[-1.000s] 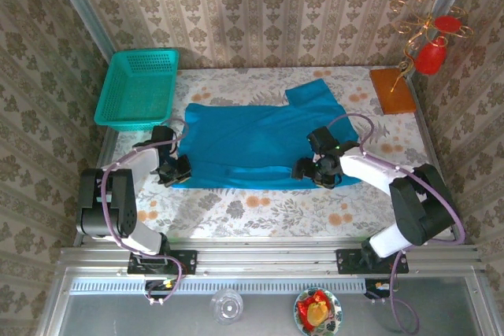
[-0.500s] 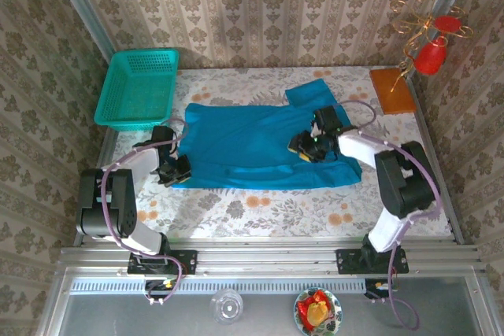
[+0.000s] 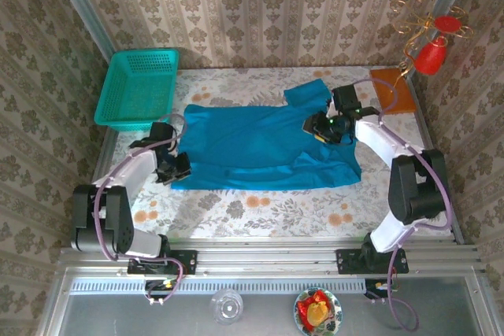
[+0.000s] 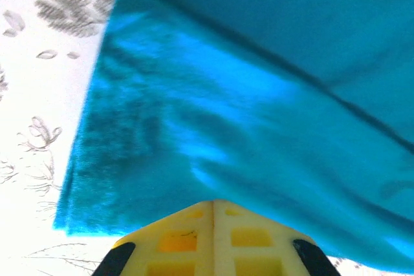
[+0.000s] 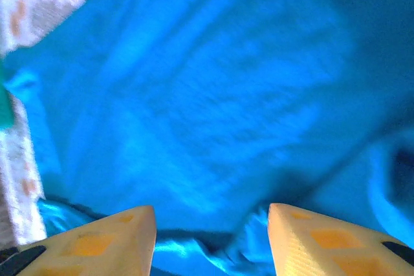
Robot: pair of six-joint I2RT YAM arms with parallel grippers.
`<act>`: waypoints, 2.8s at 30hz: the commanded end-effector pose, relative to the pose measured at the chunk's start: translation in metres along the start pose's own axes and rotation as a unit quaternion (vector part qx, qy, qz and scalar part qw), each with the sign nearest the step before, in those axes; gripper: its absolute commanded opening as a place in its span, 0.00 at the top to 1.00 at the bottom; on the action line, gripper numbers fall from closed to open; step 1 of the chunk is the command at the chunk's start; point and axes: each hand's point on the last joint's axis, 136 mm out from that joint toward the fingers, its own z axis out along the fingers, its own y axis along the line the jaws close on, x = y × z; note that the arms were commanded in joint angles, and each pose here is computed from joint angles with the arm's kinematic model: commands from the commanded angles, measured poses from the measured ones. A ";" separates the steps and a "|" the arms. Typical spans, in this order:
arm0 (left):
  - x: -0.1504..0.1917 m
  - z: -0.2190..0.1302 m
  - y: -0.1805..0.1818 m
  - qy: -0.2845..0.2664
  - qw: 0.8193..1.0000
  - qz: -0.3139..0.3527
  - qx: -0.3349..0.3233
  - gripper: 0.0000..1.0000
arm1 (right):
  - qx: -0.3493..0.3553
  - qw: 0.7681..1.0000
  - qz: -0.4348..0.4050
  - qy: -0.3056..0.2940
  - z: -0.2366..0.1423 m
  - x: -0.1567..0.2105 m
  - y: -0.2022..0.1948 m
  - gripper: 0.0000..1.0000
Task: Fold the inside-out t-shirt
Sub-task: Smooth out the T-shirt at the center of the table.
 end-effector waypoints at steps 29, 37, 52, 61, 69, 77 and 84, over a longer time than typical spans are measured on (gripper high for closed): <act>0.077 0.042 -0.355 0.006 0.640 0.671 0.373 0.77 | 0.066 0.995 0.070 0.037 0.004 0.022 -0.086 0.58; 0.091 0.078 -0.364 0.014 0.590 0.724 0.358 0.73 | 0.059 0.995 0.075 0.037 0.009 0.022 -0.088 0.58; 0.100 0.110 -0.362 0.054 0.559 0.758 0.332 0.76 | 0.001 0.995 0.097 0.038 0.025 0.010 -0.069 0.58; 0.091 0.105 -0.353 0.040 0.567 0.770 0.288 1.00 | -0.008 0.995 0.092 0.026 0.026 -0.009 -0.058 0.66; 0.065 0.088 -0.345 0.014 0.627 0.731 0.267 1.00 | -0.015 0.997 0.077 0.020 0.030 -0.034 -0.045 0.66; 0.043 0.104 -0.326 0.030 0.711 0.665 0.228 0.99 | -0.044 0.998 0.052 0.016 0.038 -0.060 -0.023 0.62; 0.033 0.104 -0.319 0.038 0.765 0.600 0.232 1.00 | -0.002 1.000 0.007 0.021 0.030 -0.060 -0.034 0.60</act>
